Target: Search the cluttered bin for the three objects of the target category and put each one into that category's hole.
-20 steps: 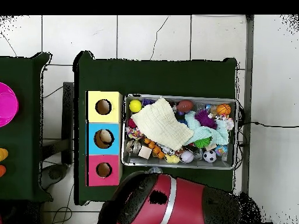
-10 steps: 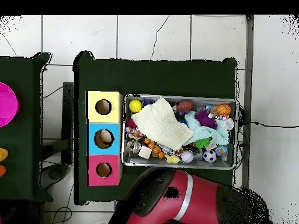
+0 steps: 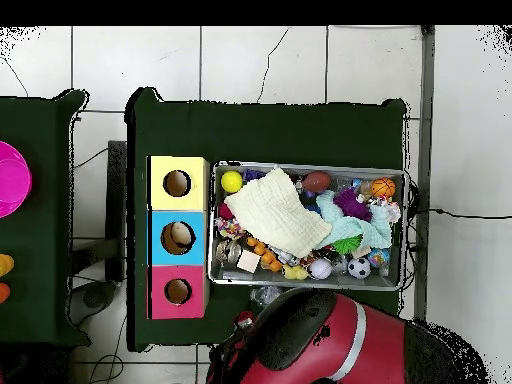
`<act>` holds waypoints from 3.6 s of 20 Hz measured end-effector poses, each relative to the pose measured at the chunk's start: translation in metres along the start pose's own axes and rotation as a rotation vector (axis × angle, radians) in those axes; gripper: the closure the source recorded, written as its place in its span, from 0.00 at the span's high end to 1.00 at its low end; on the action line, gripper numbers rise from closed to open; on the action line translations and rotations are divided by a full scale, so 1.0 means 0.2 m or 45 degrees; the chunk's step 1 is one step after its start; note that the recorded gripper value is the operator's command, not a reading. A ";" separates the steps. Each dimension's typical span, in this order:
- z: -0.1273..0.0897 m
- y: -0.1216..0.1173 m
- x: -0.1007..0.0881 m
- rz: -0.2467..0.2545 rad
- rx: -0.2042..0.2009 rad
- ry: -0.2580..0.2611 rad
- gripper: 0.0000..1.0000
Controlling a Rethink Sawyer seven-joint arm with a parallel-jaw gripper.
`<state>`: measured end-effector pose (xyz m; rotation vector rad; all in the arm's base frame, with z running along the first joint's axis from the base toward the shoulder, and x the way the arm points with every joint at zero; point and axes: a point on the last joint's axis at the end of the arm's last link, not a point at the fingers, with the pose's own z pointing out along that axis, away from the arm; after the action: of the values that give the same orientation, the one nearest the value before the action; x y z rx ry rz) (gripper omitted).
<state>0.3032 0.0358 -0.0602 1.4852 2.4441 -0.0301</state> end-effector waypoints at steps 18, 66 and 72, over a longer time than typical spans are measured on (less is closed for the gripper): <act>0.00 0.00 -0.01 0.031 0.009 0.023 1.00; -0.04 -0.02 0.04 0.070 0.219 0.071 0.00; -0.33 -0.06 0.16 0.114 0.475 0.319 0.00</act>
<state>0.2634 0.0689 -0.0064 1.8519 2.6736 -0.3163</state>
